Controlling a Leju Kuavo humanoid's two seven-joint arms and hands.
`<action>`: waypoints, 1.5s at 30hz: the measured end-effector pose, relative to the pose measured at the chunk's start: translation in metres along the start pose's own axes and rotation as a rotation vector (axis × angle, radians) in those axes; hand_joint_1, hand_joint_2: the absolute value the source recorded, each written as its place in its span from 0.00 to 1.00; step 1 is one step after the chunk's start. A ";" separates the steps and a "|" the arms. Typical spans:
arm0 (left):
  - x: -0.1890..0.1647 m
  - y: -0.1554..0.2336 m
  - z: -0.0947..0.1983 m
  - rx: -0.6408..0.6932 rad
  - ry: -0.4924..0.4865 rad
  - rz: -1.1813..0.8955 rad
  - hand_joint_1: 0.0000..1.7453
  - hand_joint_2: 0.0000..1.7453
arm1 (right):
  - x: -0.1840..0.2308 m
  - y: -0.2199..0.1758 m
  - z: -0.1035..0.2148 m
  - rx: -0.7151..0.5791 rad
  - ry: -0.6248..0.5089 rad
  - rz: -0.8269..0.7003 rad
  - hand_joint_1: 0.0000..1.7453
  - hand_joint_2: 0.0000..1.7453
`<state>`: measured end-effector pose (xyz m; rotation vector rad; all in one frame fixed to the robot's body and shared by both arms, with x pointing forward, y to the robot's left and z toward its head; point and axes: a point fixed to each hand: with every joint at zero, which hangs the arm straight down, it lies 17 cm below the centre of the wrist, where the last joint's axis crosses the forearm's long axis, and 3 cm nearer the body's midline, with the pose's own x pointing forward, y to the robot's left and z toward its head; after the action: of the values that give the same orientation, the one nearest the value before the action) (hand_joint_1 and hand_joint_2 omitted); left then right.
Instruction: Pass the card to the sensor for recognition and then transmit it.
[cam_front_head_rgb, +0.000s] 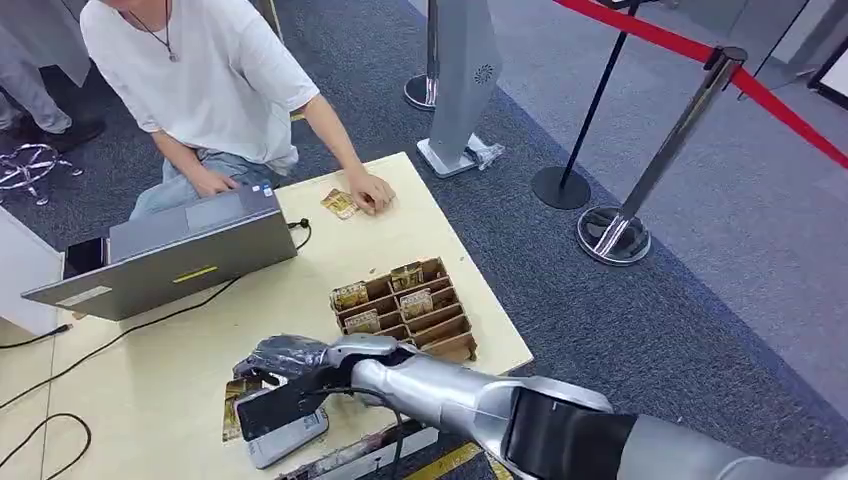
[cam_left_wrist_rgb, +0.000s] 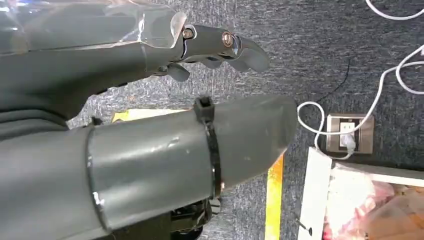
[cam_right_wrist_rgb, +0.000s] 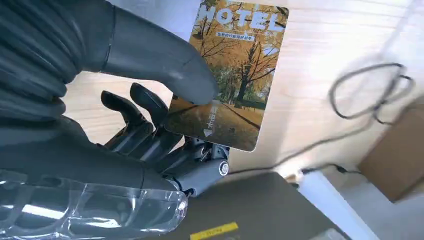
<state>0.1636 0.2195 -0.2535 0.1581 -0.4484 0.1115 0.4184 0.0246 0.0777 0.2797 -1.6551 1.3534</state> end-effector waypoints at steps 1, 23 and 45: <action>0.000 0.000 0.000 0.001 -0.001 0.001 0.00 0.00 | 0.005 -0.005 0.000 -0.015 -0.017 -0.025 1.00 1.00; -0.001 0.001 0.000 0.009 0.002 -0.002 0.00 0.00 | 0.050 -0.171 0.060 -0.769 -0.058 0.514 1.00 1.00; 0.008 -0.004 -0.001 -0.004 -0.003 -0.032 0.00 0.00 | 0.018 -0.209 0.097 -0.831 0.264 1.129 1.00 1.00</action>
<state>0.1716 0.2168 -0.2516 0.1620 -0.4485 0.0788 0.5008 -0.1276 0.2315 -1.4317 -2.0278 1.1739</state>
